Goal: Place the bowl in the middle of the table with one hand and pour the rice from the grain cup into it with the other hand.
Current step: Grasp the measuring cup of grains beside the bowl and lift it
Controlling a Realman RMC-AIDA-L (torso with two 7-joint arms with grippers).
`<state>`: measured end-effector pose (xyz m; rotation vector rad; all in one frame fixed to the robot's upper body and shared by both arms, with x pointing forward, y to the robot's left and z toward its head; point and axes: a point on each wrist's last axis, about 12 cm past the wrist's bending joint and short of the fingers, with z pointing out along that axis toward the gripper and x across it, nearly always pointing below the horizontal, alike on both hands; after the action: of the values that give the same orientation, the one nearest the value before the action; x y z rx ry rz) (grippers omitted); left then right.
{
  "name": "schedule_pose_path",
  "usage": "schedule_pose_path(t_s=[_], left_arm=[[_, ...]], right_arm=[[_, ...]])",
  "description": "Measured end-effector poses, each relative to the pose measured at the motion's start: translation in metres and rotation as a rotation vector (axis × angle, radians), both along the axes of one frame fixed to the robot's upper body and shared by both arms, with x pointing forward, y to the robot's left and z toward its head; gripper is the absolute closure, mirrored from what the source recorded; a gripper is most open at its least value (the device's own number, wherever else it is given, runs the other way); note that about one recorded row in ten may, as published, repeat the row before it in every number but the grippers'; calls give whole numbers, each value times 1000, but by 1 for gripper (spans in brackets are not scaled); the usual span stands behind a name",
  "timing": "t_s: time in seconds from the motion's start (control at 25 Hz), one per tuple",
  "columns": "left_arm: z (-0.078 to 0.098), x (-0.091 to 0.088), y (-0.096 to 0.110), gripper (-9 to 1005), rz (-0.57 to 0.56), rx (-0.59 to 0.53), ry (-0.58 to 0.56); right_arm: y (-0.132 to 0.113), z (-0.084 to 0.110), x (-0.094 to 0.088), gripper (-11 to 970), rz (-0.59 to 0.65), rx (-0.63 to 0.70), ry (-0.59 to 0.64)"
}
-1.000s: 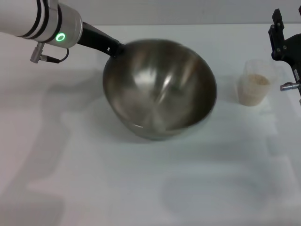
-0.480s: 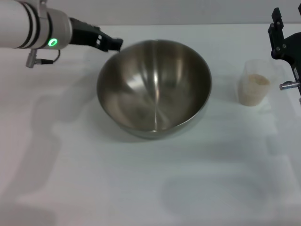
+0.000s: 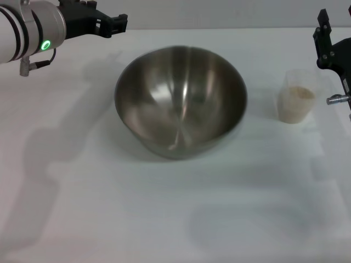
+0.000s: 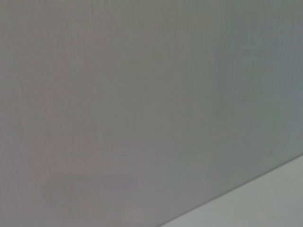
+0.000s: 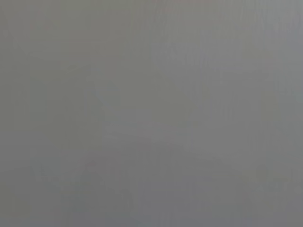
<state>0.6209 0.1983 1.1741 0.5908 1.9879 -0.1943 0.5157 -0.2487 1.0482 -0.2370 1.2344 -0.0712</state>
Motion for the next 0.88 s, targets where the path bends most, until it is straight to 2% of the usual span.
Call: schedule_pose_path(t_s=[0.16,0.28,0.32,0.4,0.52,0.64,0.68,0.72,0.76,0.88], left_arm=[[3,-1,1,289,17,-17,-61],[4,-6,2,289,55,-46,-200],[3,-12,2,289,92,-72,-336],[2,-14,3,289,105,-81,-378],[5,-21,6,289,162,-119,-556],[4,-21,11,289,196,-138,-610],[4,-22,14,289,222,-161,-641],[0,-24,23,288,285,-249,-698],[0,-24,23,288,285,-249,-698],[-11,-28,36,288,341,-420,-739]], right_arm=[[0,1,1,459,1,0,-2],[-1,1,3,459,-1,-1,2],[-1,1,3,459,-3,0,2],[-1,1,4,459,-7,2,2],[-2,1,4,459,-9,4,2],[-2,1,4,459,-11,5,2],[-2,1,4,459,-11,7,2],[-2,1,5,459,-15,23,9],[-2,1,5,459,-15,23,9],[-4,1,6,458,-18,59,22]])
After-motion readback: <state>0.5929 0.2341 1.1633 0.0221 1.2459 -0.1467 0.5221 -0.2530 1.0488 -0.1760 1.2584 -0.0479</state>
